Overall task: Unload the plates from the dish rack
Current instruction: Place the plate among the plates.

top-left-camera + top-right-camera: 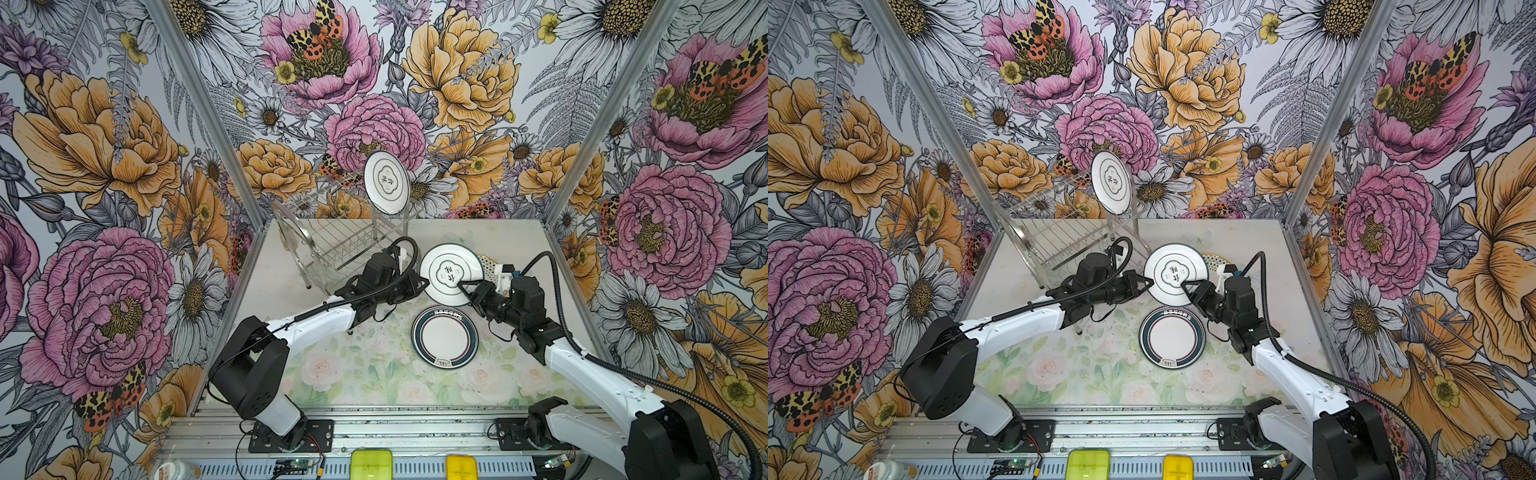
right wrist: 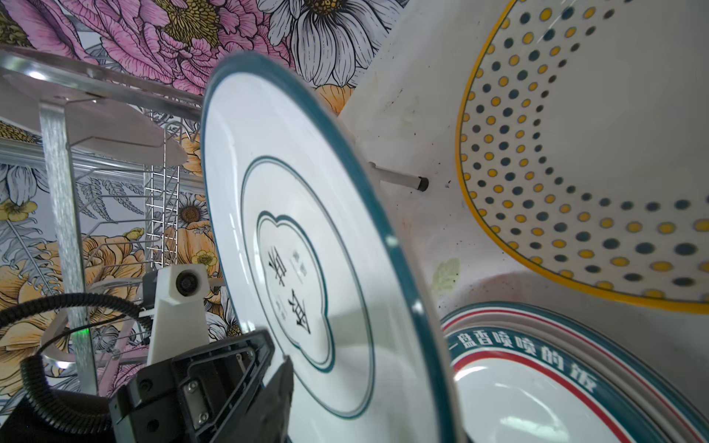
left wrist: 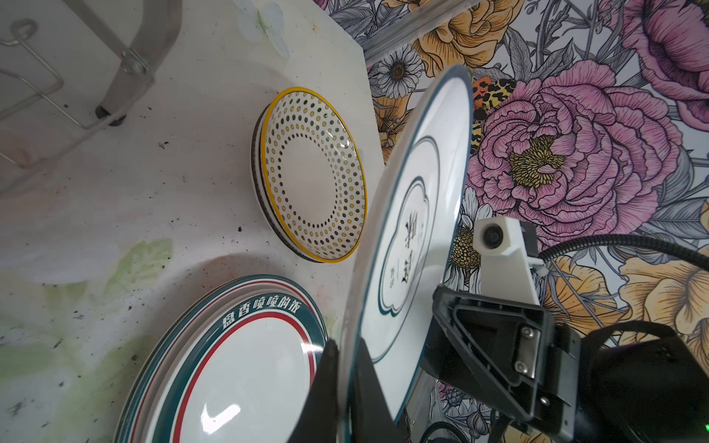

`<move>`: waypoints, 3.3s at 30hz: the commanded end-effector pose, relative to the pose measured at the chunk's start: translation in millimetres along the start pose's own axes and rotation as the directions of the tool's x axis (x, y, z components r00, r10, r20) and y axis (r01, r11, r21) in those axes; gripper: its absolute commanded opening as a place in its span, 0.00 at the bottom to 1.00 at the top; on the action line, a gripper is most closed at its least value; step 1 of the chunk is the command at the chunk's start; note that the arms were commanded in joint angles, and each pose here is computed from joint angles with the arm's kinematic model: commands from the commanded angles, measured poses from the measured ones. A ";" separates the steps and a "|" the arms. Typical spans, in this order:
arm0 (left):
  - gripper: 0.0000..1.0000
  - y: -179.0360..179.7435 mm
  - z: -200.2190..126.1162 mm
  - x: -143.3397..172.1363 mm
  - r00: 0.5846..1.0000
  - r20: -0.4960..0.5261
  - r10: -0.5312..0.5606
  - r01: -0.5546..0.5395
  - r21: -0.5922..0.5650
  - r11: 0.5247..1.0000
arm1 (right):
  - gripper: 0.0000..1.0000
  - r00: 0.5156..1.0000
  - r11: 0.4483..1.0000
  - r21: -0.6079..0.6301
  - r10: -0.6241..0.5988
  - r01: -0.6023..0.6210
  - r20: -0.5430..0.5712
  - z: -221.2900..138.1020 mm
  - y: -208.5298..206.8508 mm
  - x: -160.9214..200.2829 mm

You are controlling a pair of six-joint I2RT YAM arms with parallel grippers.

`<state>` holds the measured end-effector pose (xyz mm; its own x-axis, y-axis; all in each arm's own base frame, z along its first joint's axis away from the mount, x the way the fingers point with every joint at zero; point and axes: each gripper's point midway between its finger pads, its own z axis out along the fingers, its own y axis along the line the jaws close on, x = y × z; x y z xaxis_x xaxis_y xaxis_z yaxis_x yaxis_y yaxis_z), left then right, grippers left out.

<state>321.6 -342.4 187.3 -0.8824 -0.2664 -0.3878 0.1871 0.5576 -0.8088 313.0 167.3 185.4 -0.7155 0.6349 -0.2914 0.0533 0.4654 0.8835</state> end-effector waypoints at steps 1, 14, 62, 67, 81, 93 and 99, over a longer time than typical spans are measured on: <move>0.00 17.3 -4.8 19.5 0.998 -0.058 0.026 -0.030 -0.068 0.997 | 0.58 0.997 0.996 -0.056 -0.063 0.066 0.043 -5.1 21.2 -9.6; 0.00 19.9 -31.7 37.2 0.996 -0.087 0.017 -0.026 -0.103 0.994 | 0.67 0.986 0.984 0.139 -0.129 0.114 0.104 -13.0 -14.0 -27.5; 0.11 81.9 -6.5 118.6 0.947 -0.285 -0.152 0.058 -0.313 0.948 | 0.72 0.863 0.683 0.651 -0.498 0.330 0.084 -66.4 -47.3 -93.4; 0.24 82.8 -8.1 122.5 0.945 -0.296 -0.140 0.032 -0.343 0.939 | 0.72 0.861 0.683 0.647 -0.502 0.339 0.079 -65.8 -45.8 -93.0; 0.49 90.5 -12.5 126.7 0.942 -0.308 -0.137 0.003 -0.401 0.916 | 0.72 0.863 0.681 0.645 -0.502 0.347 0.066 -62.6 -46.6 -91.7; 0.51 89.1 -4.0 129.0 0.932 -0.345 -0.109 -0.054 -0.430 0.901 | 0.72 0.857 0.678 0.637 -0.512 0.366 0.052 -60.5 -43.7 -90.0; 0.51 88.0 -5.5 129.1 0.931 -0.350 -0.103 -0.064 -0.435 0.898 | 0.72 0.857 0.677 0.637 -0.514 0.370 0.049 -60.8 -44.0 -89.7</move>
<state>216.9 -320.7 62.1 -0.9951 -0.0439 -0.0882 0.0085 0.8536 -0.5209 329.3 50.6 184.0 -0.6163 0.3515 -0.7047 0.2335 0.9362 0.2628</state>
